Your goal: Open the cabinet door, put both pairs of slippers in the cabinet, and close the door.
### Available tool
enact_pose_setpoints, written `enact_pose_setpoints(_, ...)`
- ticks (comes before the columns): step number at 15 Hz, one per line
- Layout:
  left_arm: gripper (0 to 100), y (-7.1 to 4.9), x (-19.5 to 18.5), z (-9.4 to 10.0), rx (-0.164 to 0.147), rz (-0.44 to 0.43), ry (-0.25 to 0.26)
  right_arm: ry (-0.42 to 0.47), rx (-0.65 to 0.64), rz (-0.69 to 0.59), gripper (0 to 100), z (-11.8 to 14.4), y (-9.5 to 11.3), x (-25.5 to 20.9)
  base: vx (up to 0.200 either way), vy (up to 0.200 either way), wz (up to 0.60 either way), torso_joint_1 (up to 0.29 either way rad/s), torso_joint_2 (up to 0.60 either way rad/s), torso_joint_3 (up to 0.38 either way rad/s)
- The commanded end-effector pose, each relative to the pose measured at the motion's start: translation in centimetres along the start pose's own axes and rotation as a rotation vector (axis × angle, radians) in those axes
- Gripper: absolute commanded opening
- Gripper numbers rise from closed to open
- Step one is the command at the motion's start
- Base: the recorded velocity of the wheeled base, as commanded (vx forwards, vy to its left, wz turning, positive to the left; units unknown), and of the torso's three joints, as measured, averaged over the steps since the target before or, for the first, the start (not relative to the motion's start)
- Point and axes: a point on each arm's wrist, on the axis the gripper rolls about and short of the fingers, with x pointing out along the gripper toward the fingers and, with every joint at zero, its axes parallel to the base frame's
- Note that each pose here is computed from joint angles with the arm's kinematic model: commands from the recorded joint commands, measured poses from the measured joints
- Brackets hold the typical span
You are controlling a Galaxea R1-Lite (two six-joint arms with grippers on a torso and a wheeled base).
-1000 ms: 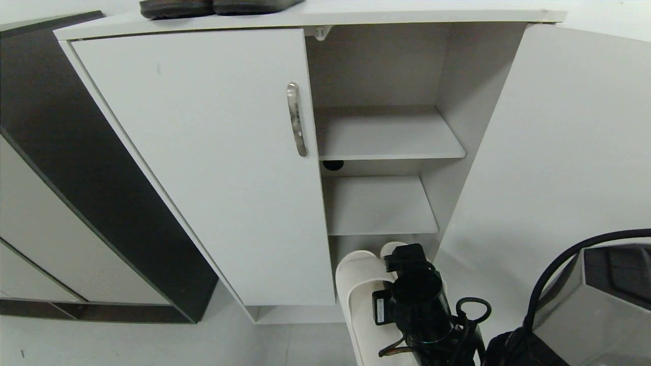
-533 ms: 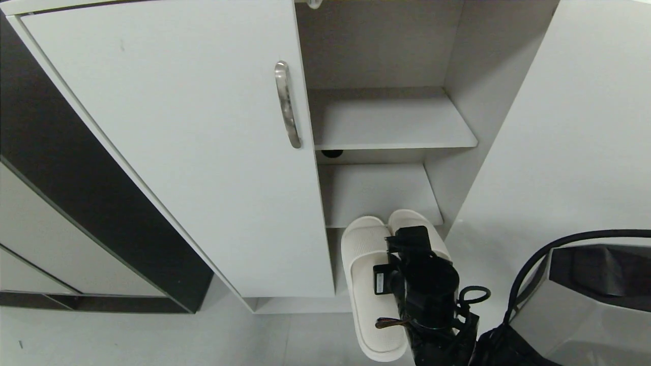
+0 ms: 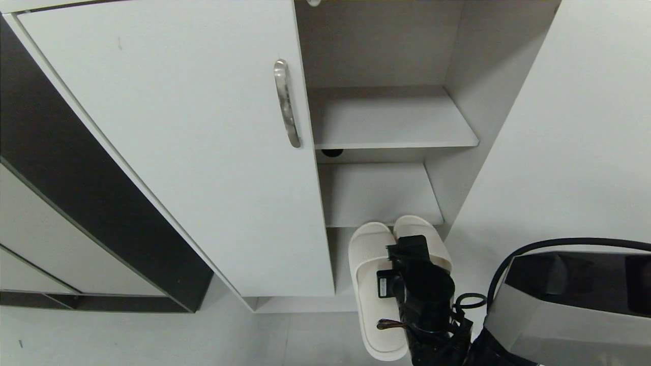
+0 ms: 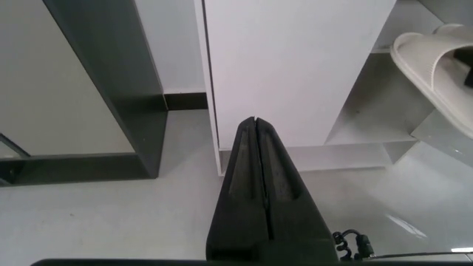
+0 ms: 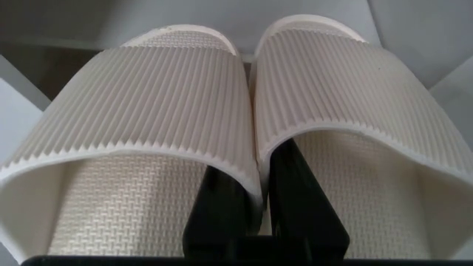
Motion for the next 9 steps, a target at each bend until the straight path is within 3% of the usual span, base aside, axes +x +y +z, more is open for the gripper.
enact_pose_setpoints(1,0,0.00,0.01,0.00,0.000,0.001,0.002,0.006,-0.004,-0.002,0,-0.29,0.00,0.10,0.000,0.000,0.00,0.000,0.00,0.000)
enact_pose_setpoints(9,0,0.00,0.01,0.00,0.001,0.001,0.002,0.005,-0.003,-0.008,0,-0.72,-0.05,0.46,0.200,0.200,0.00,0.001,0.00,0.004)
